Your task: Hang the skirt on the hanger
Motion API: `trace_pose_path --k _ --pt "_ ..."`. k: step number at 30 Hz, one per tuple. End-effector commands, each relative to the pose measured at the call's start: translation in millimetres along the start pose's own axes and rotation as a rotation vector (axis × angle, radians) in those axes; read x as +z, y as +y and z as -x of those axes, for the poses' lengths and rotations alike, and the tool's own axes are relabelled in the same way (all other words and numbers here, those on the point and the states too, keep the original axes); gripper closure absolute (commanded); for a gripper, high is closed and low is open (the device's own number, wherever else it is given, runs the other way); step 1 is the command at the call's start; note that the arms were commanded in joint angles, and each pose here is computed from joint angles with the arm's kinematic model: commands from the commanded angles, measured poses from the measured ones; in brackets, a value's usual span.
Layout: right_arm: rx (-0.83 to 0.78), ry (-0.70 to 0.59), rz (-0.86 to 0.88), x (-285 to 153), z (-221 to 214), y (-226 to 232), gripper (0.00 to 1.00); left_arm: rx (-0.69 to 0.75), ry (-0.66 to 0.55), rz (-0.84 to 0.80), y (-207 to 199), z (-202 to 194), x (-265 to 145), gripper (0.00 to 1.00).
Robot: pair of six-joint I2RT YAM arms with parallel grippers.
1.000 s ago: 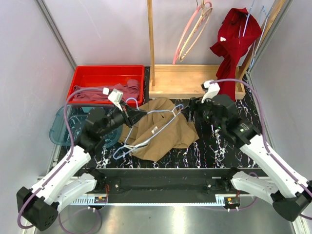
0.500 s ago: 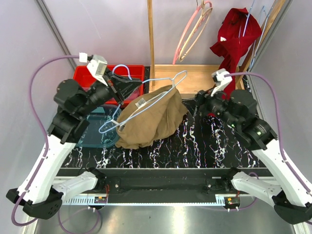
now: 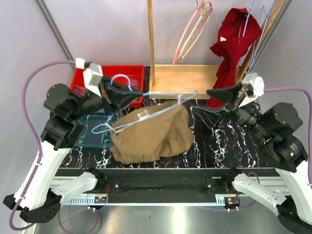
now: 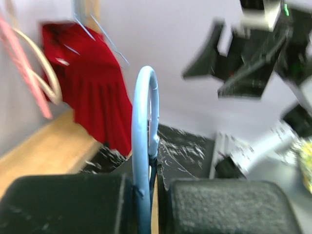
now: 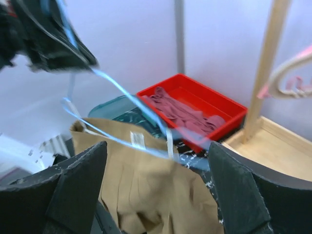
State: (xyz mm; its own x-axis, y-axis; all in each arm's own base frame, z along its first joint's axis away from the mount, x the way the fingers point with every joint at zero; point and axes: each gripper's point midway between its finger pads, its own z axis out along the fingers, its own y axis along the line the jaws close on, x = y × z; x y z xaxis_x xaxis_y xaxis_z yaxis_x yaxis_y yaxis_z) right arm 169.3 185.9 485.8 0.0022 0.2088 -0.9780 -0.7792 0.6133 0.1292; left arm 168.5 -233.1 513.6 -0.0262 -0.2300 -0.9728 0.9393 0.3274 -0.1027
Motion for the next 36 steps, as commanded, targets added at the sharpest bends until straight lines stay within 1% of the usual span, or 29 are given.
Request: trace_pose_path --k 1,2,3,5,6,8,9,12,13,17,19,20,21,23,25,26,28,30,34,36 --pt "-0.058 0.155 0.257 27.9 -22.9 31.0 0.08 0.021 0.050 -0.187 -31.2 -26.4 -10.2 1.00" --pt "-0.076 0.181 0.278 33.9 -29.4 30.6 0.07 0.011 0.075 -0.245 -40.7 -35.0 -14.4 1.00" --pt "-0.069 0.238 0.320 44.1 -43.4 31.6 0.07 -0.005 0.099 -0.271 -43.1 -47.1 -16.8 1.00" --pt "-0.056 0.293 0.392 49.5 -58.0 38.6 0.06 0.000 0.116 -0.328 -55.1 -55.1 -25.9 1.00" --pt "-0.032 0.337 0.474 52.9 -70.3 47.2 0.06 -0.010 0.127 -0.332 -55.0 -63.7 -27.9 1.00" --pt "-0.007 0.415 0.548 50.2 -90.3 53.8 0.06 0.002 0.127 -0.348 -61.5 -67.4 -35.5 1.00" --pt "0.021 0.480 0.613 48.2 -107.1 61.5 0.06 0.000 0.134 -0.353 -63.1 -71.7 -38.2 1.00" --pt "0.038 0.576 0.612 50.9 -135.6 61.7 0.06 -0.015 0.149 -0.358 -64.5 -79.2 -41.4 1.00" --pt "0.041 0.589 0.620 50.7 -140.1 64.4 0.07 -0.018 0.152 -0.353 -63.6 -80.9 -41.5 1.00" --pt "0.056 0.583 0.647 45.2 -144.0 70.7 0.09 -0.030 0.169 -0.327 -59.0 -88.4 -41.7 1.00" --pt "0.050 0.552 0.624 43.4 -139.1 69.9 0.09 -0.030 0.174 -0.327 -58.3 -90.8 -41.9 1.00" --pt "0.049 0.546 0.594 44.3 -140.5 66.3 0.09 -0.032 0.177 -0.324 -57.6 -92.6 -42.0 1.00" --pt "0.037 0.502 0.523 49.0 -130.9 59.3 0.09 -0.029 0.178 -0.327 -58.1 -93.7 -42.9 1.00" --pt "0.026 0.455 0.441 52.2 -120.9 50.3 0.08 -0.028 0.181 -0.329 -58.5 -96.5 -44.0 1.00" --pt "0.026 0.435 0.448 50.0 -115.3 52.6 0.08 -0.022 0.177 -0.293 -52.7 -97.8 -42.8 1.00" --pt "0.034 0.433 0.511 44.4 -113.3 62.6 0.07 -0.020 0.174 -0.270 -49.3 -98.4 -42.3 1.00" --pt "0.052 0.448 0.575 37.3 -115.1 72.1 0.06 -0.018 0.164 -0.216 -39.7 -97.0 -38.6 1.00" --pt "0.073 0.490 0.645 30.7 -124.3 80.1 0.06 -0.026 0.163 -0.200 -35.5 -95.6 -35.2 1.00" --pt "0.087 0.567 0.636 36.3 -147.6 75.8 0.06 -0.039 0.177 -0.253 -40.1 -95.9 -32.1 1.00" --pt "0.088 0.584 0.634 41.0 -154.7 74.1 0.09 -0.039 0.180 -0.257 -40.1 -97.5 -32.0 1.00"
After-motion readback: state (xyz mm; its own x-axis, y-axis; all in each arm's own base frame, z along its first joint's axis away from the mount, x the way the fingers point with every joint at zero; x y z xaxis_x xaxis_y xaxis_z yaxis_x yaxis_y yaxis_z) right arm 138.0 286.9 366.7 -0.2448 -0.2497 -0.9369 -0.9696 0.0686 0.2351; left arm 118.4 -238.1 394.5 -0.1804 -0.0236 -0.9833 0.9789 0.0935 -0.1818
